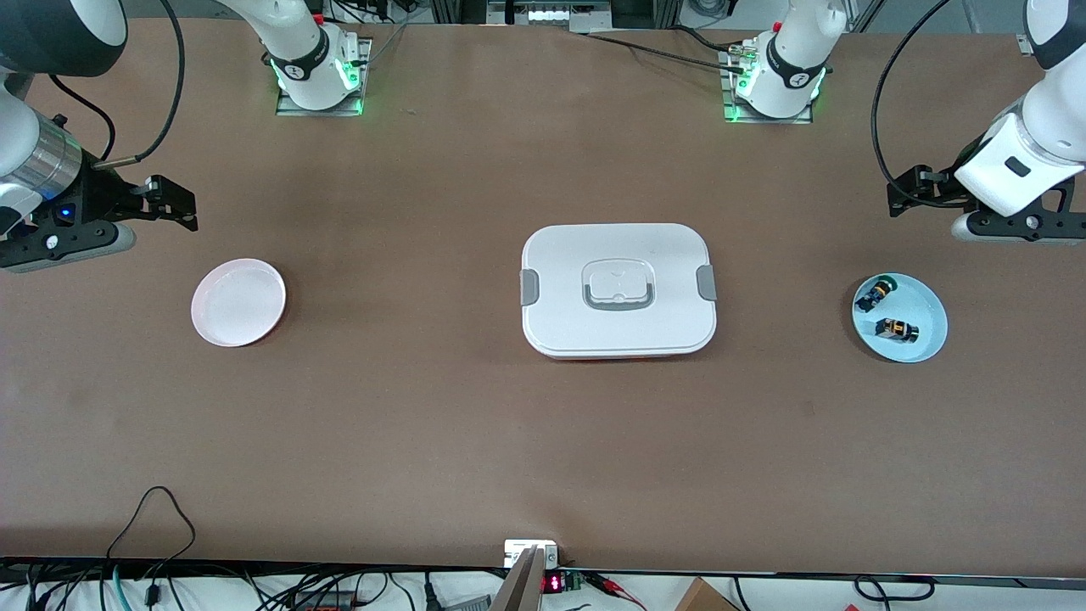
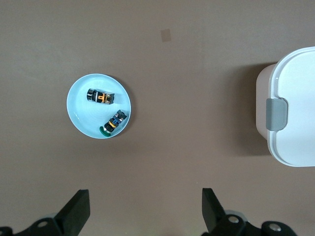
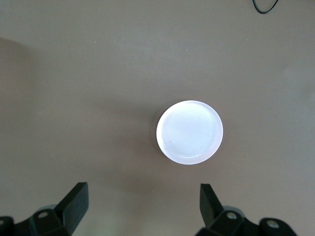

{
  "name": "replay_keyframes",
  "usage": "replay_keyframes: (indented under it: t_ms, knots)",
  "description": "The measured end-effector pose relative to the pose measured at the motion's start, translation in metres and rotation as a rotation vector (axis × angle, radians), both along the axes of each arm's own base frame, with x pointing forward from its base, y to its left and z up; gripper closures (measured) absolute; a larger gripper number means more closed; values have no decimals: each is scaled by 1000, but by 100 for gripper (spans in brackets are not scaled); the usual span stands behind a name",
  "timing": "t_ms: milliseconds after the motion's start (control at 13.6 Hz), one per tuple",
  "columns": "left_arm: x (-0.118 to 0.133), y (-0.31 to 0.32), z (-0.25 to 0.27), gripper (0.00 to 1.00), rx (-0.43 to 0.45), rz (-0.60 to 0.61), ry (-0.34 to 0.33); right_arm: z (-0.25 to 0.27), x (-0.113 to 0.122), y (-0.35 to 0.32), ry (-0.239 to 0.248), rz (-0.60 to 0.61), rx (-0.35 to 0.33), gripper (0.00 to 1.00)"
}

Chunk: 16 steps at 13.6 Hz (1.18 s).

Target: Transfer orange switch to right arm and place

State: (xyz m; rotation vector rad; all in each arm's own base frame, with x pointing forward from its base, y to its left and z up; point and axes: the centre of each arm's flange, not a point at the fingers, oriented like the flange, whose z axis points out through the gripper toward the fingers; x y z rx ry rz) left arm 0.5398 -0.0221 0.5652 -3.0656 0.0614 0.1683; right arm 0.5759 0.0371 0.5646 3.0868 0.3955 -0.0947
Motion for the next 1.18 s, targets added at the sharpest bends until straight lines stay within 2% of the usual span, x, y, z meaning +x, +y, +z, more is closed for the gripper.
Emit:
replay_keyframes:
  t_ms: [1176]
  knots:
    - [-2,1,-1,0,1,3,16,0,0,0,-1,0,0,0]
